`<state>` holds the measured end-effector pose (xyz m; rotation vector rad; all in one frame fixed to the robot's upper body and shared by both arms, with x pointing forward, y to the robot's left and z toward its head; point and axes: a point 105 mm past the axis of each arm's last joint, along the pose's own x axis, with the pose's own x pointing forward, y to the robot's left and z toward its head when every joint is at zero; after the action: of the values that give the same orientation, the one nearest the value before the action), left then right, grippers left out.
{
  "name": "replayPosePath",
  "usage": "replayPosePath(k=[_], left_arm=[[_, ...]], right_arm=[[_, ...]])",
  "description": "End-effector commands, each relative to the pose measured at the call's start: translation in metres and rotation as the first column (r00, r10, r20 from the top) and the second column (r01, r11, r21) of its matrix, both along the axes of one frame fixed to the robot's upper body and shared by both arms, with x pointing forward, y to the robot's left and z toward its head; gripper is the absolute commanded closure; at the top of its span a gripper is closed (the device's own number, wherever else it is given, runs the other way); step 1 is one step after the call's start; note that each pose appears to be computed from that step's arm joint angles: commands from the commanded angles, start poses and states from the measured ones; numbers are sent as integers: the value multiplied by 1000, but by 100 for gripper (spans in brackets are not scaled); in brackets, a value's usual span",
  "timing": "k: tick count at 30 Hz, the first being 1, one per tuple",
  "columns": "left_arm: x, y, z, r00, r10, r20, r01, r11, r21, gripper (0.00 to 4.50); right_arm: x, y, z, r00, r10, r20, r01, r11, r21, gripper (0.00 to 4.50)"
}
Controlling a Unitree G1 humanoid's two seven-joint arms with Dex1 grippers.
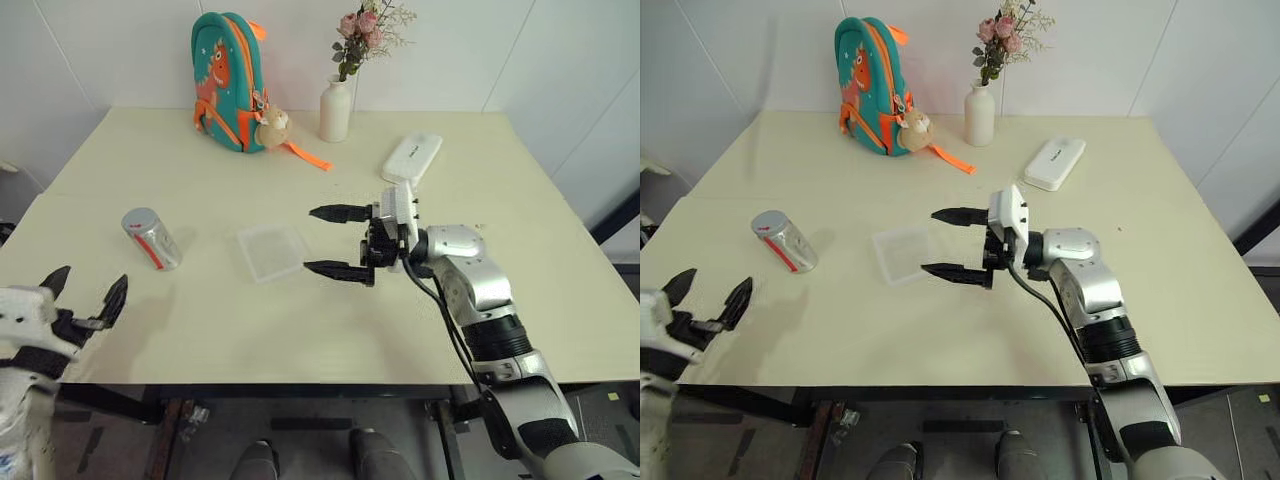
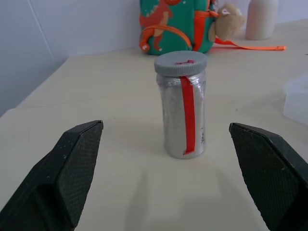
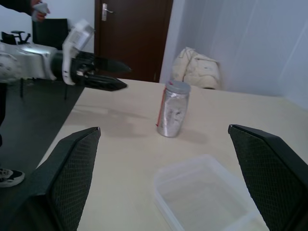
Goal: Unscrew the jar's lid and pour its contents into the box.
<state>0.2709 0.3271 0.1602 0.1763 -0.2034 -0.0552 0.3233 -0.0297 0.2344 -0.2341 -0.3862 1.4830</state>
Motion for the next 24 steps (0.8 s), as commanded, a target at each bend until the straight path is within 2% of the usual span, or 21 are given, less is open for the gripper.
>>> replayPosePath(k=[1, 15, 22, 24], left_arm=[[14, 2, 6, 999, -4, 37, 3, 1000, 27, 2], [69, 5, 8, 998, -32, 59, 32, 999, 6, 2], [93, -3, 5, 996, -70, 54, 71, 997, -15, 2], [98, -8, 5, 994, -96, 49, 97, 995, -11, 41]], right_arm=[[-6, 4, 20, 997, 13, 74, -15, 999, 31, 0], [-17, 4, 24, 997, -14, 79, 10, 998, 57, 0], [-24, -1, 13, 999, -34, 39, 32, 999, 43, 0], [-24, -1, 14, 998, -42, 38, 40, 998, 52, 0]])
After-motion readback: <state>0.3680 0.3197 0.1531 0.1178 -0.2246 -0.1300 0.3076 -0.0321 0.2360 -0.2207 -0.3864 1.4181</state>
